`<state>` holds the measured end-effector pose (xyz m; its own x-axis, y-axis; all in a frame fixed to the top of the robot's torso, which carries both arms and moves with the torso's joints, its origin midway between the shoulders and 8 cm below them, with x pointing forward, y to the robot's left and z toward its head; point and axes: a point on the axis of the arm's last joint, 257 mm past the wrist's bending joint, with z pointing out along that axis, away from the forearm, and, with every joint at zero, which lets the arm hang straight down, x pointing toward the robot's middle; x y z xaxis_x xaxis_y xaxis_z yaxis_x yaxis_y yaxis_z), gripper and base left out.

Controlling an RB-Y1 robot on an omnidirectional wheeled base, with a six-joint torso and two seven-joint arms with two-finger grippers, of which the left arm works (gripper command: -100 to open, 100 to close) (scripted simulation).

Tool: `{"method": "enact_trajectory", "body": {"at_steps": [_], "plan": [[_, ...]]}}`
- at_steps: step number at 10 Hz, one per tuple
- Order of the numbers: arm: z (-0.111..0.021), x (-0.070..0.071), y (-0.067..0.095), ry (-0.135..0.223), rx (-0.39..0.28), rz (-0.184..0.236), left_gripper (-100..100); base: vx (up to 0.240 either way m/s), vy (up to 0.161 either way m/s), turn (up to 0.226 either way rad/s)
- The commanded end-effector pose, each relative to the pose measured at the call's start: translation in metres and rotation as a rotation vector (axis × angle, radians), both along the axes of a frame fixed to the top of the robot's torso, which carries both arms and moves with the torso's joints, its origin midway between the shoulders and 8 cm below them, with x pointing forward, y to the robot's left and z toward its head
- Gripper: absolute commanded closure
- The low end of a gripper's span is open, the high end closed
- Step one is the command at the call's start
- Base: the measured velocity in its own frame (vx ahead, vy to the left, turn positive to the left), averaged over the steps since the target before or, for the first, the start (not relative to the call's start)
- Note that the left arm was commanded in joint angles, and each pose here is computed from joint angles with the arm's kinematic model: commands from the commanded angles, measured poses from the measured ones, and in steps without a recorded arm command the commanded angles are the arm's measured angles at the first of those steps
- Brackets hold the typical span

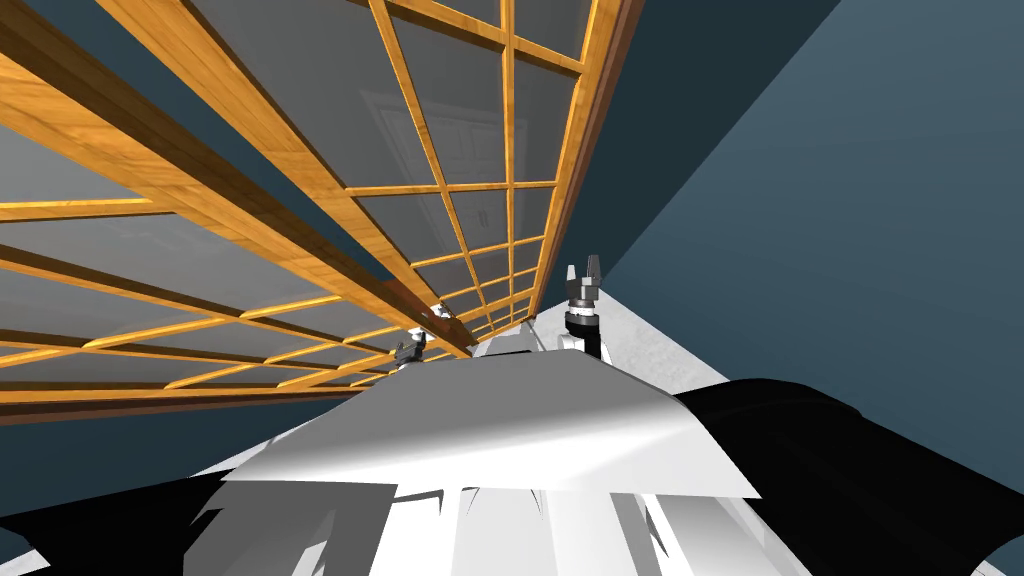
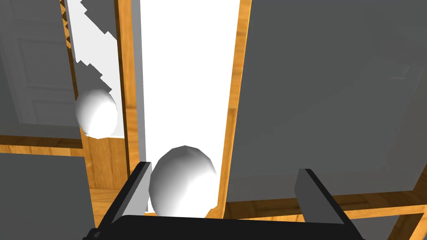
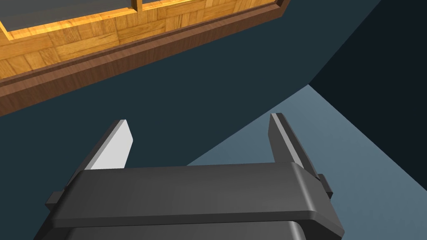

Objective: Pull the door open

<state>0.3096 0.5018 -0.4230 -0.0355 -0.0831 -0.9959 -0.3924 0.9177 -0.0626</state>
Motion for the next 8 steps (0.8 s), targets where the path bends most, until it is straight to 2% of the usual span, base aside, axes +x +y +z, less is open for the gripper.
{"method": "enact_trajectory", "body": {"at_steps": [1,2,3,8], "plan": [[0.0015,-0.0211,0.0298,0.015,0.005,0.055,100,-0.050,0.013,-0.007],[0.0049,-0.0189,0.0303,0.008,0.010,0.052,100,-0.026,0.005,0.016],[0.0015,-0.0211,0.0298,0.015,0.005,0.055,100,0.011,-0.002,-0.003],[0.0015,-0.0211,0.0298,0.015,0.005,0.055,100,-0.003,0.001,-0.002]]}}
